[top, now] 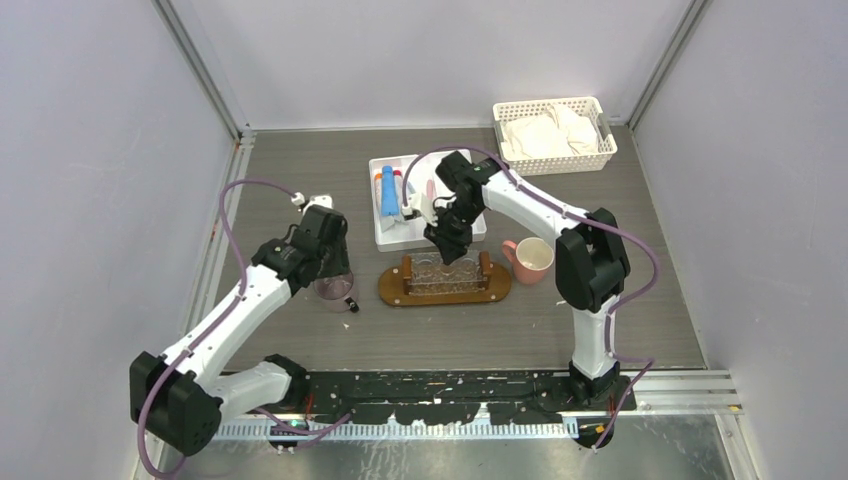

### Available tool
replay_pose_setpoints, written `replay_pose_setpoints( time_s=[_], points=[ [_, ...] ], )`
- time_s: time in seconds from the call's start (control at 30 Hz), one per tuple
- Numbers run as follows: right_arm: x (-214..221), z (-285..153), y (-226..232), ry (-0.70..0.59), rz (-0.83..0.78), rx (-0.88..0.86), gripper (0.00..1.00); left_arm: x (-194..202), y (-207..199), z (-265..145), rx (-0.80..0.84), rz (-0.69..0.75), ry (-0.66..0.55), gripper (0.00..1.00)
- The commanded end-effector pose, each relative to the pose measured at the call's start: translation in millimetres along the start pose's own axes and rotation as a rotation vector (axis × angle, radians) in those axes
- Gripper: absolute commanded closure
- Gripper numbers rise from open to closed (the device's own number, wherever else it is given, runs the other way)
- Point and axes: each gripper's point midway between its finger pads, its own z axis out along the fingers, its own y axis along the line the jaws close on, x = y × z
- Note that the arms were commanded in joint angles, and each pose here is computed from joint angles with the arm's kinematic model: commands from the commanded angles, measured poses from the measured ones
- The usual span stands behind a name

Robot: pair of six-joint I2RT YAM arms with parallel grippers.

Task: Prepare toiletry sets of a toothbrush and toothpaste on the tray

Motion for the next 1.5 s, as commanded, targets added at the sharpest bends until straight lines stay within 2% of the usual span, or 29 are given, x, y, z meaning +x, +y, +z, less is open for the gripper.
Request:
replay_pose_setpoints(
  time_s=[0.0, 0.1, 0.2, 0.27, 0.33, 0.47, 0.53, 0.57, 0.77, 0.87, 0.93, 0.97, 1.0, 1.03, 1.07, 1.13, 1.17, 1.2, 1.3, 1.33, 1.37, 1.47],
  points=[
    [-17.4, -6.2, -1.5, -0.022, -0.044, 0.007, 0.94, -17.5, -10.1, 1.1, 0.032, -0.008, -0.049, 0.53],
    [-15.9, -2.3, -1.9, -0.012, -0.048, 0.014, 0.77, -16.8, -10.8, 4.2, 0.031, -0.004, -0.046, 0.53],
    [-17.5, -2.4, -2.2, -0.026, -0.057, 0.032, 0.54, -16.5, -12.4, 6.9, 0.034, -0.004, -0.044, 0.53],
    [-20.9, -5.1, 1.3, -0.042, -0.072, 0.036, 0.47, -15.8, -13.5, 8.2, 0.037, -0.004, -0.039, 0.53],
    [-24.9, -9.7, 5.8, -0.065, -0.081, 0.038, 0.35, -16.1, -14.4, 8.6, 0.04, -0.004, -0.039, 0.53],
    [-31.4, -21.2, 14.0, -0.093, -0.099, 0.052, 0.19, -16.2, -15.6, 9.6, 0.045, -0.004, -0.04, 0.53],
    [-34.4, -26.7, 15.5, -0.099, -0.106, 0.068, 0.02, -16.0, -16.0, 9.9, 0.046, -0.007, -0.039, 0.53],
    [-35.7, -29.0, 16.3, -0.102, -0.113, 0.076, 0.01, -15.4, -15.8, 10.1, 0.045, -0.006, -0.038, 0.53],
    [-54.6, -47.5, 12.4, -0.18, -0.164, 0.157, 0.0, -15.1, -14.8, 9.6, 0.043, -0.011, -0.041, 0.53],
    [-65.6, -59.4, -7.4, -0.22, -0.159, 0.277, 0.0, -16.3, -13.8, 7.2, 0.041, -0.014, -0.048, 0.53],
    [-79.3, -75.0, -37.9, -0.308, -0.034, 0.438, 0.0, -19.6, -12.3, 4.5, 0.036, -0.019, -0.063, 0.53],
    [-95.3, -93.7, -64.7, -0.412, 0.07, 0.579, 0.0, -23.0, -11.8, 2.3, 0.035, -0.02, -0.077, 0.52],
    [-90.1, -107.0, -87.5, -0.465, 0.287, 0.698, 0.0, -27.5, -11.8, 0.3, 0.036, -0.021, -0.091, 0.48],
    [-82.4, -121.3, -111.0, -0.517, 0.521, 0.822, 0.0, -34.4, -12.9, -3.1, 0.04, -0.026, -0.113, 0.36],
    [-79.6, -121.8, -117.5, -0.486, 0.592, 0.806, 0.0, -40.0, -15.4, -5.3, 0.052, -0.032, -0.131, 0.28],
    [-86.6, -121.0, -126.5, -0.444, 0.696, 0.766, 0.0, -55.0, -23.6, -10.2, 0.091, -0.044, -0.174, 0.03],
    [-89.2, -122.4, -136.1, -0.454, 0.742, 0.796, 0.05, -63.6, -29.1, -13.8, 0.117, -0.052, -0.194, 0.0],
    [-95.5, -118.3, -142.7, -0.473, 0.751, 0.792, 0.13, -66.4, -32.3, -14.3, 0.131, -0.053, -0.195, 0.0],
    [-106.2, -110.3, -158.7, -0.55, 0.802, 0.798, 0.59, -77.7, -36.8, -18.4, 0.139, -0.068, -0.212, 0.0],
    [-109.5, -108.4, -162.1, -0.57, 0.818, 0.794, 0.66, -79.1, -36.0, -18.5, 0.133, -0.072, -0.216, 0.0],
    [-111.2, -104.9, -165.6, -0.584, 0.826, 0.79, 0.66, -79.8, -35.2, -18.4, 0.128, -0.073, -0.219, 0.0],
    [-118.3, -82.8, -169.3, -0.582, 0.775, 0.732, 0.59, -79.1, -31.3, -18.0, 0.109, -0.069, -0.22, 0.0]
  ],
)
